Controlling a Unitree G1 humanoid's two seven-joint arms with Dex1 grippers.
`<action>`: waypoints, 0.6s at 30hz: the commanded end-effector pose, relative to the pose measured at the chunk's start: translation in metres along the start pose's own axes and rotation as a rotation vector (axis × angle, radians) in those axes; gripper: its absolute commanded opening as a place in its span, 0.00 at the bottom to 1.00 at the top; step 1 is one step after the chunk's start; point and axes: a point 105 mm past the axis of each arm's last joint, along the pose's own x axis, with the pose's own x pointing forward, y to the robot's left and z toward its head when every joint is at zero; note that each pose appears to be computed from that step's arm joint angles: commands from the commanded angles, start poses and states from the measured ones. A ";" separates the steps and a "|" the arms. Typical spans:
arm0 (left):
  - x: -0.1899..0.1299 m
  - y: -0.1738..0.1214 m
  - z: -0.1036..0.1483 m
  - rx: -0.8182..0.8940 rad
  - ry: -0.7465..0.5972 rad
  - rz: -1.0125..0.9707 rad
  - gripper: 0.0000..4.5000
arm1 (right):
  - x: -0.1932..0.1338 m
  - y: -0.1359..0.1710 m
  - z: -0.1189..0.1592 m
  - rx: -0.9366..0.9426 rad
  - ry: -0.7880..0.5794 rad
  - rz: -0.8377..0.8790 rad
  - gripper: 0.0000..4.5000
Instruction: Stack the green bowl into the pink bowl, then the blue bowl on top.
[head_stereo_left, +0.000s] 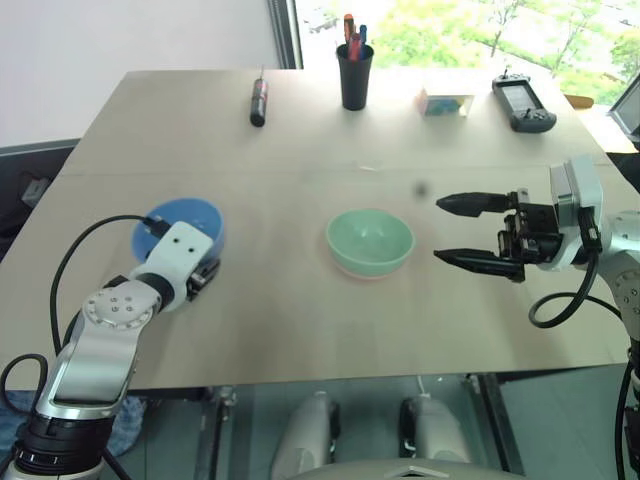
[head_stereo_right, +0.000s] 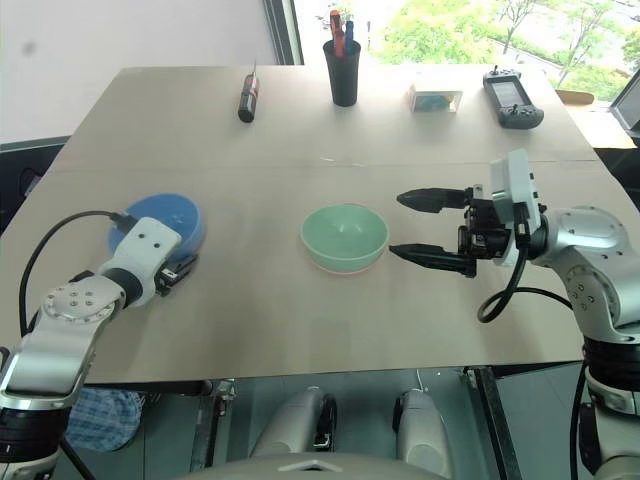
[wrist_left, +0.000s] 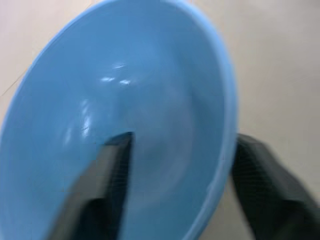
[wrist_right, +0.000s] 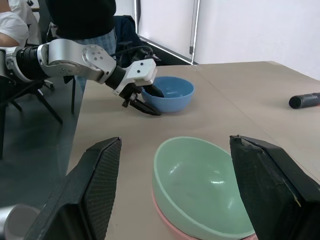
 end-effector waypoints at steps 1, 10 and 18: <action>0.002 0.003 0.012 0.040 -0.037 -0.008 0.17 | -0.003 0.003 0.014 -0.069 -0.023 -0.013 0.81; 0.009 0.004 0.036 0.038 -0.108 -0.104 0.00 | -0.004 0.002 0.014 -0.076 -0.020 -0.034 0.81; 0.003 -0.013 0.129 0.204 -0.360 -0.352 0.00 | -0.002 -0.002 0.016 -0.075 -0.028 -0.040 0.81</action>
